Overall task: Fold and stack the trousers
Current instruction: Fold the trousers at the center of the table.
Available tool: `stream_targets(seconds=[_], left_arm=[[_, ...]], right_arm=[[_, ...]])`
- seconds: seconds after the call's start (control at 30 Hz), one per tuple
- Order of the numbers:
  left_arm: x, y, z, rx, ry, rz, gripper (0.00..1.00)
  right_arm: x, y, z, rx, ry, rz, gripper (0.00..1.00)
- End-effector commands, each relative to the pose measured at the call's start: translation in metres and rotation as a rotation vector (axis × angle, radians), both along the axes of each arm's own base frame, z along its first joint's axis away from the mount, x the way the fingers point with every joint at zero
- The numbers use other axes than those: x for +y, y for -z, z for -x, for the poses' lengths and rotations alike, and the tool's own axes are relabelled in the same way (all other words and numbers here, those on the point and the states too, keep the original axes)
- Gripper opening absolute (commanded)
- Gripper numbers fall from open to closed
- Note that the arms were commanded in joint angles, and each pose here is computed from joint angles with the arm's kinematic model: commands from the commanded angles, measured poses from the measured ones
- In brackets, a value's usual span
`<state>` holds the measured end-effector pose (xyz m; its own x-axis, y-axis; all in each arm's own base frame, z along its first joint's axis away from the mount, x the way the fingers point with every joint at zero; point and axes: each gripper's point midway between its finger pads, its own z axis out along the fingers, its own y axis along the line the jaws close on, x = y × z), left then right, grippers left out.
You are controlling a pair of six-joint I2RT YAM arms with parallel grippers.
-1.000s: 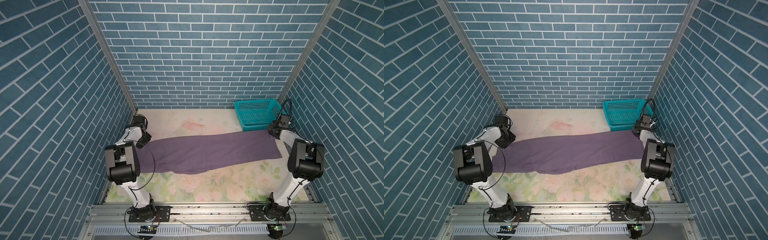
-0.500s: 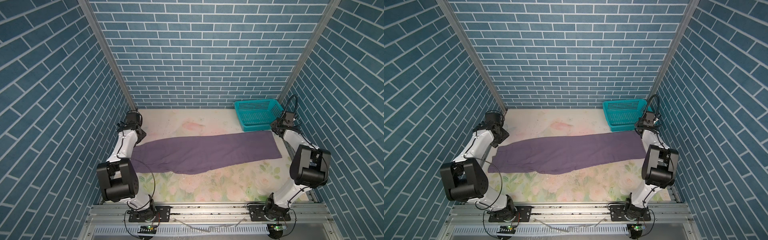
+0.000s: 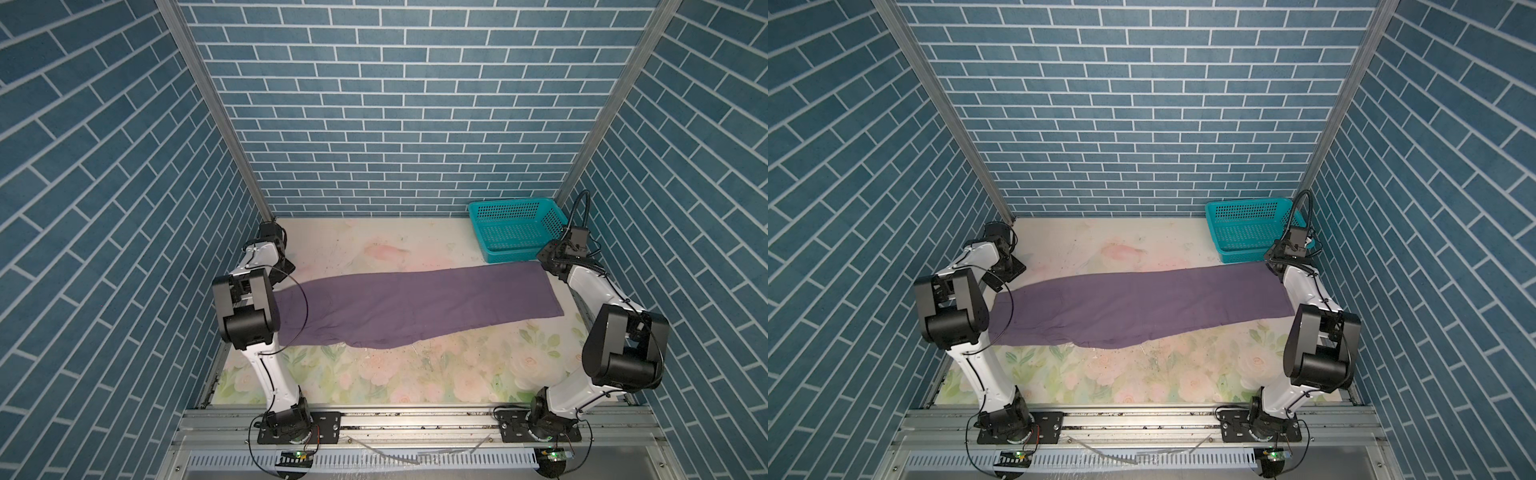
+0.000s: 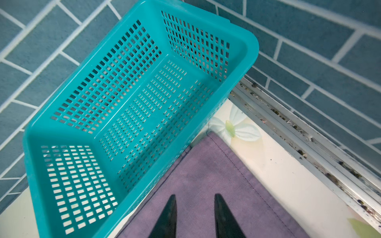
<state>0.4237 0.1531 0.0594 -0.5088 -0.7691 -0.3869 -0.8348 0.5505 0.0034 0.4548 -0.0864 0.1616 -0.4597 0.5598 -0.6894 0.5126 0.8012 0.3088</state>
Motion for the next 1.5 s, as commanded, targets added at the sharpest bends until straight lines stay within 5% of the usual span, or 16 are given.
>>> stream_targets(seconds=[0.0,0.17,0.53,0.7,0.83,1.2,1.47], left_arm=[[0.0,0.006,-0.009,0.029,0.014,0.013,0.76],[-0.003,0.024,-0.004,0.138,0.025,0.032,0.77],[-0.009,0.032,0.035,0.272,0.025,0.044,0.63],[-0.015,0.041,0.038,0.293,0.02,0.072,0.38],[-0.016,0.033,0.039,0.277,0.015,0.071,0.01],[-0.019,-0.069,0.085,0.219,0.065,-0.012,0.0],[-0.029,-0.098,0.146,0.267,0.061,-0.024,0.0]], right_arm=[[0.004,0.014,0.004,0.045,-0.038,0.015,0.32],[0.005,0.022,-0.003,0.048,-0.045,-0.003,0.32],[0.004,0.029,-0.009,0.04,-0.041,0.002,0.32],[0.004,0.031,-0.011,0.031,-0.043,0.001,0.32],[0.006,0.031,-0.013,0.017,-0.047,-0.013,0.32],[0.007,0.032,-0.012,-0.04,-0.026,-0.038,0.31],[0.008,0.024,-0.012,-0.072,-0.029,-0.042,0.31]])
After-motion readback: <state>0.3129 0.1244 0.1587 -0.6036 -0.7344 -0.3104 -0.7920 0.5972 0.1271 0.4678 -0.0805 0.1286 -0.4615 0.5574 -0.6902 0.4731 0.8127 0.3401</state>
